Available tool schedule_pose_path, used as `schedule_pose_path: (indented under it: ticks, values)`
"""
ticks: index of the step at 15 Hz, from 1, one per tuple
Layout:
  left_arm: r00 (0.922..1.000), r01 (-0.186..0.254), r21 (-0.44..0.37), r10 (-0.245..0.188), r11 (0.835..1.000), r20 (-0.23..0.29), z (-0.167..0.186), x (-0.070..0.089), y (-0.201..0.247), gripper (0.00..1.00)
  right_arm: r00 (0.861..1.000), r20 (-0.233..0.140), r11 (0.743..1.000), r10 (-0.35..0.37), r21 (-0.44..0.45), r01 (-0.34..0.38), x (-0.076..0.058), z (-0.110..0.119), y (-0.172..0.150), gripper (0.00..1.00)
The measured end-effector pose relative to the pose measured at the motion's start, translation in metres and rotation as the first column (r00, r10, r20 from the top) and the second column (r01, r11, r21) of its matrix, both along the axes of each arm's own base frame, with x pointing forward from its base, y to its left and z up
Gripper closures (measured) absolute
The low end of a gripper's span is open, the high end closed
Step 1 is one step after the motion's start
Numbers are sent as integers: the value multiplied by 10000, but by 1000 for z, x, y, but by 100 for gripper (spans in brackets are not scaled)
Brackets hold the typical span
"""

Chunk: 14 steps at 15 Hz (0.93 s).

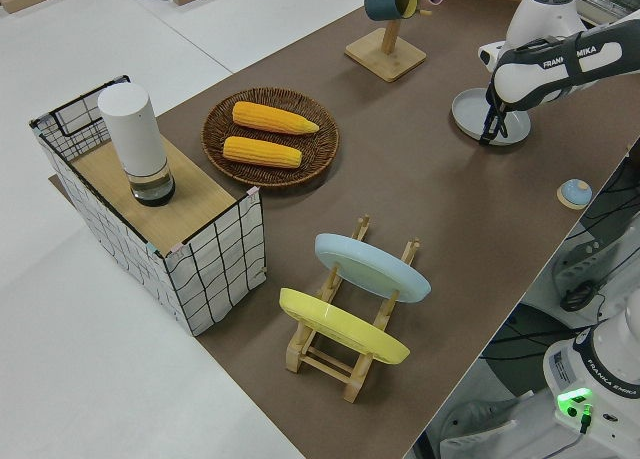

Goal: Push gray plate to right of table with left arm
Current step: 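Push the gray plate with the left gripper toward the toaster oven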

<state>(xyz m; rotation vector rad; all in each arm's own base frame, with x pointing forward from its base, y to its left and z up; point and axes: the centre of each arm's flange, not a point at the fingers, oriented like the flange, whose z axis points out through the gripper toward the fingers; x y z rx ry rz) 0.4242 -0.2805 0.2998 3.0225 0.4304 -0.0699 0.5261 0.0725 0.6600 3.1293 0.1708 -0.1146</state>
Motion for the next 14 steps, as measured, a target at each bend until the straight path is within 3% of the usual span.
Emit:
schedule_pose_path:
  ticks: [14]
  values:
    - [9983,-569,-819,574,9950,34,-2,-17,-160,95,10000,0,10000,0,0,0,0,0,0,1]
